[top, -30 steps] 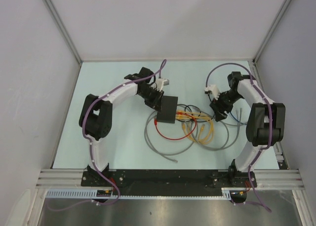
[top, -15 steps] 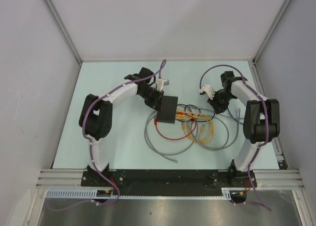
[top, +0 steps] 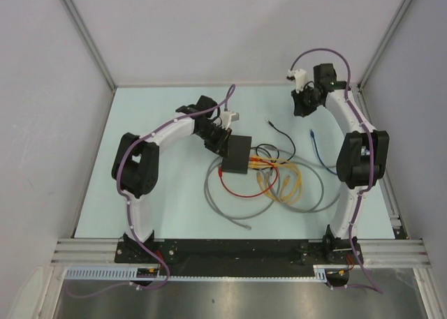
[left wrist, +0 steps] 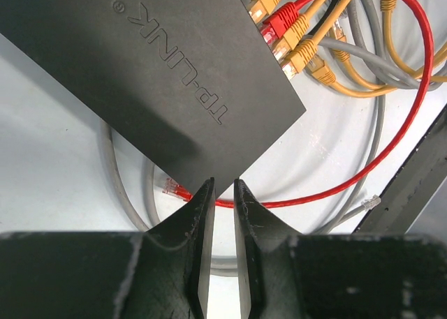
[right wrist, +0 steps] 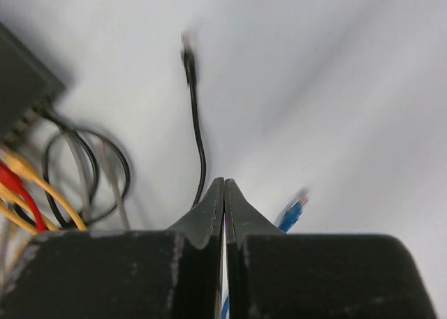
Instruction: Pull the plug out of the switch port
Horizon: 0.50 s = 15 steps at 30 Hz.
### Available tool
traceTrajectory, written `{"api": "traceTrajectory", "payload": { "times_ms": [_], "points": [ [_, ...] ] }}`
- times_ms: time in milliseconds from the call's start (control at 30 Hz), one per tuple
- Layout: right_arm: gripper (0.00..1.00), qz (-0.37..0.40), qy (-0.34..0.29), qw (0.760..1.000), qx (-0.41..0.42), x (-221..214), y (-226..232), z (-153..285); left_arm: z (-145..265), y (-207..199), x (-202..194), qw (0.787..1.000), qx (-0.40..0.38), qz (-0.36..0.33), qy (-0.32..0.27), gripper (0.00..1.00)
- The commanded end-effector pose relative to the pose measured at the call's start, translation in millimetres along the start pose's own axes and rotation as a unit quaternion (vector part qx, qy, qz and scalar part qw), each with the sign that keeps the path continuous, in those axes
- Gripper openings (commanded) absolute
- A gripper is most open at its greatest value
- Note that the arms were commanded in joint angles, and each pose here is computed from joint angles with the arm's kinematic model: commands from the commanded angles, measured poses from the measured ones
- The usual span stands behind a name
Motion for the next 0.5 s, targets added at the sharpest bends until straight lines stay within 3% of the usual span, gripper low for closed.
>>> {"api": "traceTrajectory", "payload": {
  "times_ms": [0, 100, 133, 200, 233, 467],
  "points": [
    [0.00, -0.053, -0.084, 0.995, -0.019, 43, -8, 17, 15, -7, 3, 1.000, 0.001, -0.010, -0.024, 0.22],
    [0.03, -0.050, -0.087, 0.995, -0.011, 44, -8, 14, 15, -7, 3, 1.000, 0.004, -0.013, -0.024, 0.23],
    [0.26, -0.030, -0.084, 0.996, 0.031, 41, -3, 13, 16, -7, 3, 1.000, 0.006, -0.014, -0.023, 0.23],
    [0.45, 0.000, -0.055, 0.996, 0.070, 33, 4, 12, 16, -7, 2, 1.000, 0.009, -0.015, -0.022, 0.23],
    [0.52, -0.003, -0.006, 0.996, 0.087, 19, 12, 11, 17, -7, 2, 1.000, 0.010, -0.016, -0.024, 0.23],
    [0.62, 0.101, 0.094, 0.977, 0.162, -60, 32, 28, 12, -4, 2, 1.000, 0.006, -0.010, -0.019, 0.24]
  ]
}}
Point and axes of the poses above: each gripper's point midway between its finger pads, its own z axis back along the fingers, its own y axis along the line the jaws close on, x = y × z, the point moved 10 cm from there along z, back along the fingers, and after that the axes turned 8 degrees about z, right-handed, at the moved point
